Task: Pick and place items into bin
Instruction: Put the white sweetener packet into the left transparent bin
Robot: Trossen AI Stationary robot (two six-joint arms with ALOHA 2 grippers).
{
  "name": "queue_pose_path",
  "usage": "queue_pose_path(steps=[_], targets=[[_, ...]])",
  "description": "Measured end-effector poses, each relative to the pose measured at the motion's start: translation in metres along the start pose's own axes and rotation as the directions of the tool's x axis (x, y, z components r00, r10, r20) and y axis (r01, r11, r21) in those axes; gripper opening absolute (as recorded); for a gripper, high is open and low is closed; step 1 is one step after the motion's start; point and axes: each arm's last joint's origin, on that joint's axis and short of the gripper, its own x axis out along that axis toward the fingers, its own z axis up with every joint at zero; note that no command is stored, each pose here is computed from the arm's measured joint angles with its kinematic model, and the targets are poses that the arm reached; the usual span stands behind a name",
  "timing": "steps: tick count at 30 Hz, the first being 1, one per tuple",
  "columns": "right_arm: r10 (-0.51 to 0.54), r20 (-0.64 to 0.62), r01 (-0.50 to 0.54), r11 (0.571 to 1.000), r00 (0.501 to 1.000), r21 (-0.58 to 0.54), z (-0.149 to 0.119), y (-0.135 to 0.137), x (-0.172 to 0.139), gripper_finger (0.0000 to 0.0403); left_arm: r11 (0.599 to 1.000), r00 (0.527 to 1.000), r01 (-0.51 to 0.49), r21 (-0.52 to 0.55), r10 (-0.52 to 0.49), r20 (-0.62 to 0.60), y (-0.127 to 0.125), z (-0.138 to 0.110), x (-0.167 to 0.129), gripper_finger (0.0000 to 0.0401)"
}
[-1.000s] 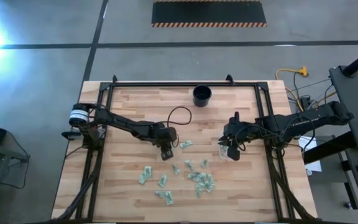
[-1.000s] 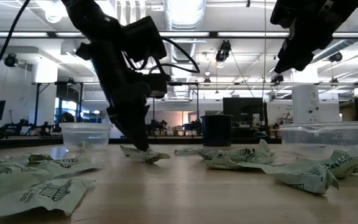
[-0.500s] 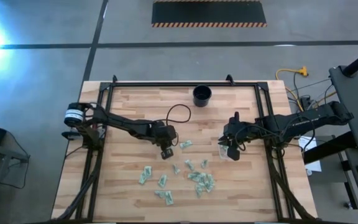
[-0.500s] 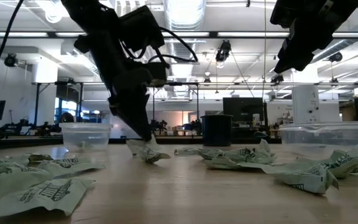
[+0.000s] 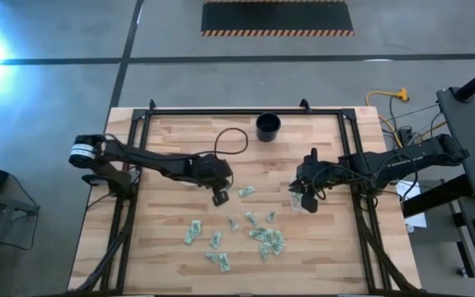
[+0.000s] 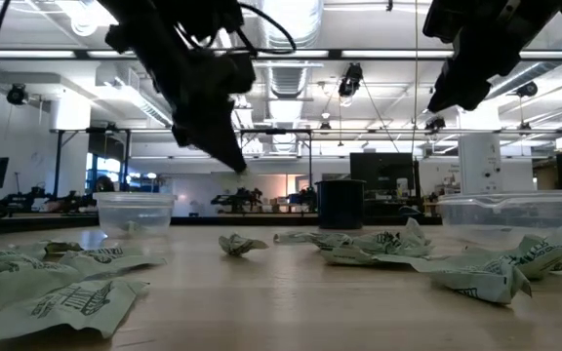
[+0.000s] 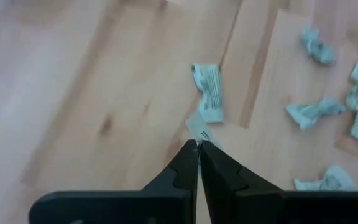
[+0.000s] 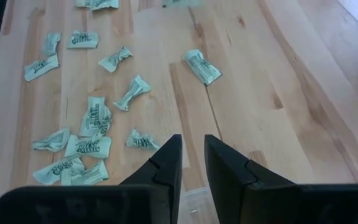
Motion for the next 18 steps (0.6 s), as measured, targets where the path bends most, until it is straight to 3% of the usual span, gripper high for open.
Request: queue_pose_path(steps=[4,10,18], targets=[[0.005,0.013,-0.005,1.000,1.000,0.001,0.001,0.001,0.000,0.0059,0.997,0.996,-0.083,0.000,0.083,0.026,0.006,0.001,-0.024,0.0000],[0.016,0.042,-0.016,1.000,0.999,0.002,0.004,0.002,0.000,0.0059,0.966,0.966,-0.256,0.031,0.257,-0.042,0.020,-0.013,-0.059,0.0000],[0.042,0.104,-0.042,0.999,0.994,-0.002,0.010,0.004,0.000,0.0059,0.942,0.938,-0.332,0.038,0.334,-0.091,0.034,-0.038,-0.082,0.0000]])
